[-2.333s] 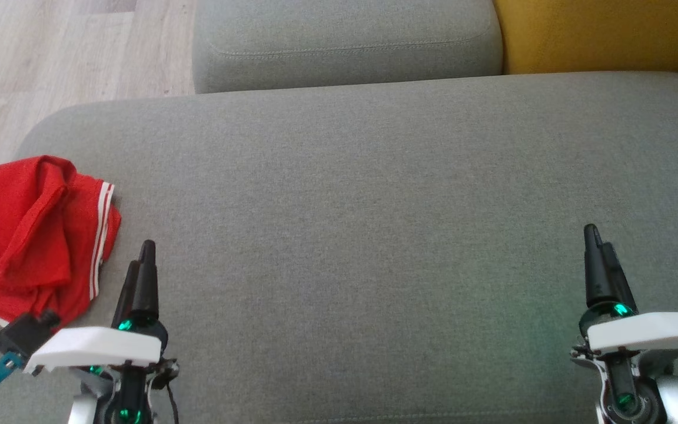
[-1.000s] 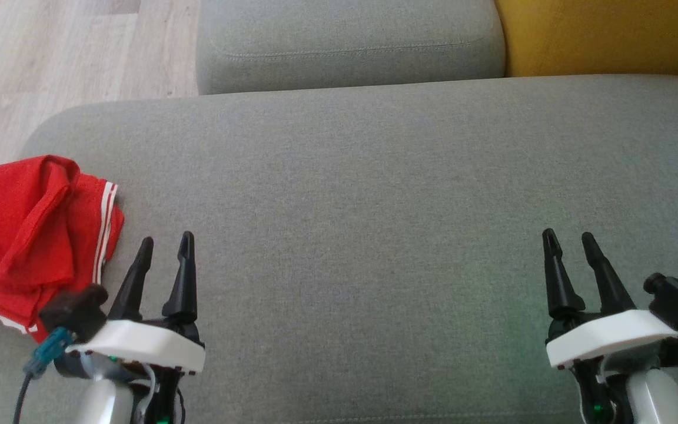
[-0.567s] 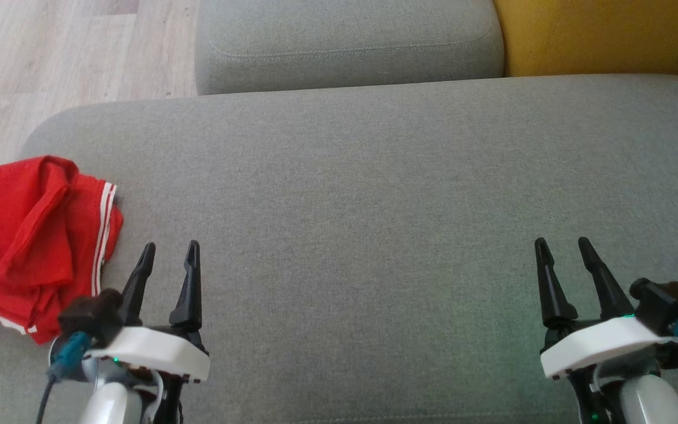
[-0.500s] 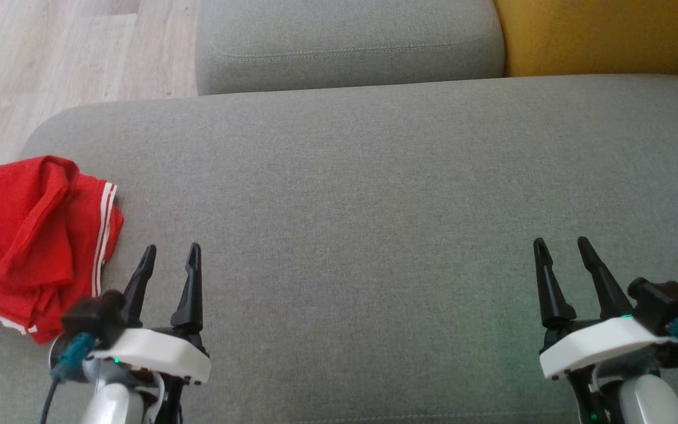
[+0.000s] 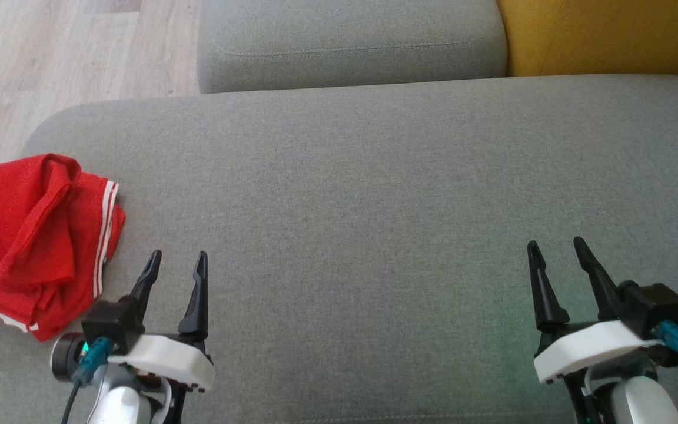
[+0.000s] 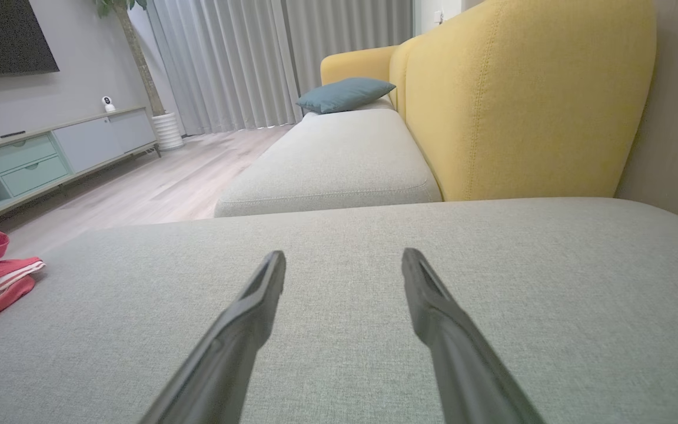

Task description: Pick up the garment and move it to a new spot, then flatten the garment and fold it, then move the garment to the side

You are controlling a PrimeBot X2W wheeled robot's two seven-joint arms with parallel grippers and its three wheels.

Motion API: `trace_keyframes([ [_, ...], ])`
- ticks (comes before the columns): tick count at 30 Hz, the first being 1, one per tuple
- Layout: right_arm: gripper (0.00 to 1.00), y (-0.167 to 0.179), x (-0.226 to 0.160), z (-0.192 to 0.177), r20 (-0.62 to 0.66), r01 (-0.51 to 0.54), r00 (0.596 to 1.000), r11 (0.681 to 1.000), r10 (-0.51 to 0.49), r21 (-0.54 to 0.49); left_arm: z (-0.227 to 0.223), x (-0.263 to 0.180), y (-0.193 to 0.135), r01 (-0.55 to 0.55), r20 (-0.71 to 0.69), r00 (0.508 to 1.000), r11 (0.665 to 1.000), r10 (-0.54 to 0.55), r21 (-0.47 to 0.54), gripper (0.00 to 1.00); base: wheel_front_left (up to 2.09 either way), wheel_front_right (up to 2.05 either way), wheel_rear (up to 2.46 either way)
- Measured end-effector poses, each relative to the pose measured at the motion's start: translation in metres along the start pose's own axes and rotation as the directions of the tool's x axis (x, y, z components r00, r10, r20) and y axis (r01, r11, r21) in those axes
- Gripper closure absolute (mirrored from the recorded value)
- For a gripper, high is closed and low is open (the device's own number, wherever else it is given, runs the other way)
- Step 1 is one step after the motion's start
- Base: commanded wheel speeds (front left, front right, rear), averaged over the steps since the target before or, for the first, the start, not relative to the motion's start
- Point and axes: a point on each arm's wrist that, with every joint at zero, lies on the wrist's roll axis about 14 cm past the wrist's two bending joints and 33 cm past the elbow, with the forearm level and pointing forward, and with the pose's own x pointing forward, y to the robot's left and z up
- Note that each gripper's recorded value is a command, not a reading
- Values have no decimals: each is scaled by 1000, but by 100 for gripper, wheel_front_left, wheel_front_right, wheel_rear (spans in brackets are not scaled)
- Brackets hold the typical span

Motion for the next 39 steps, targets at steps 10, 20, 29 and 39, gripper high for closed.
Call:
trace_keyframes([
  [10,0,-3,-3,-6,-13,12,1000,1000,-12,9,-5,-1,2,-6,-17,1000,1000,6,-3,0,0,0,0],
  [20,0,6,5,-4,-8,-19,1000,1000,19,5,-6,-8,15,-56,-18,998,998,56,0,0,0,0,0],
  [29,0,52,27,-1,-8,-160,987,987,160,-3,4,-30,56,-193,8,981,981,193,10,0,0,0,0],
  [39,0,114,46,-2,-28,-337,941,941,337,-8,15,-77,111,-393,40,919,919,392,25,0,0,0,0],
])
